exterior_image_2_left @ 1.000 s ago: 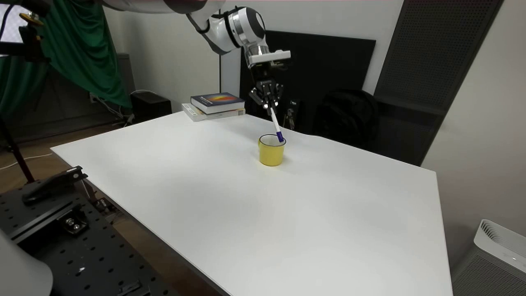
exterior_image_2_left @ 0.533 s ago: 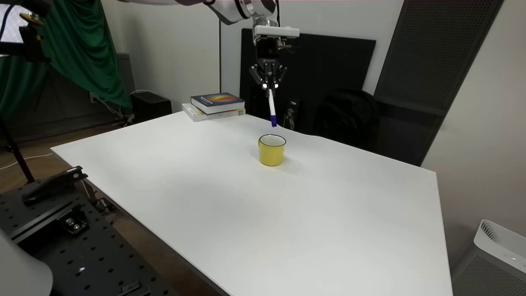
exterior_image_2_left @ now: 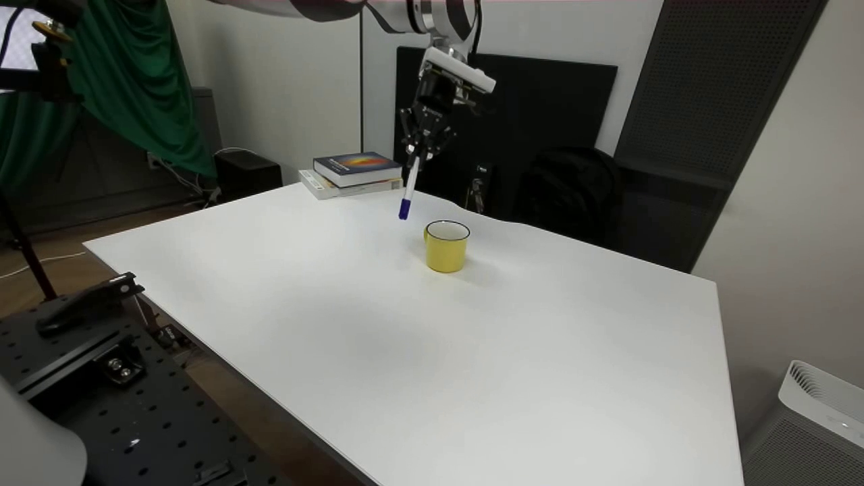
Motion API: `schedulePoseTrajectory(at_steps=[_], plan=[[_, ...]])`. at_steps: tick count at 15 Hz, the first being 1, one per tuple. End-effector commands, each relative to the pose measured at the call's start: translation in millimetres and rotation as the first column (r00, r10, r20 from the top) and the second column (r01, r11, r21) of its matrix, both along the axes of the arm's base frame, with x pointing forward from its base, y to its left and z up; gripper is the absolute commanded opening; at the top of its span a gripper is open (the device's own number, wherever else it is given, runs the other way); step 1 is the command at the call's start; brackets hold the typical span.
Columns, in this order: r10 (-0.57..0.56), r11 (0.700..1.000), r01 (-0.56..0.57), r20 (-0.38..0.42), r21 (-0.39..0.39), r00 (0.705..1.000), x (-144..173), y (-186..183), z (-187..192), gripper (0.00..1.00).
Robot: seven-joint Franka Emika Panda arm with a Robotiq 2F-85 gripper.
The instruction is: Remove the blue marker from the yellow mug
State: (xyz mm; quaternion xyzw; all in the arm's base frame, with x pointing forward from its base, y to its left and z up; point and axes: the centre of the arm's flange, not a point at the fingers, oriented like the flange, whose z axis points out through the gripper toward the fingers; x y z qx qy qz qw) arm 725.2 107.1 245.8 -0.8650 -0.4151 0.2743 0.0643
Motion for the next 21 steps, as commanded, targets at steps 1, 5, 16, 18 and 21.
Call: schedulePoseTrajectory(at_steps=[1,5,16,18,21], plan=[[-0.019,0.994,0.027,-0.067,0.11,0.998,9,5,-6,0.04],[0.013,0.988,-0.006,-0.046,0.156,0.999,-20,14,-32,0.04],[0.104,0.983,-0.105,0.013,0.154,0.994,-58,68,-144,0.04],[0.115,0.982,-0.116,0.018,0.15,0.993,-61,74,-149,0.04],[0.126,0.982,-0.13,0.034,0.137,0.991,-63,78,-149,0.44]])
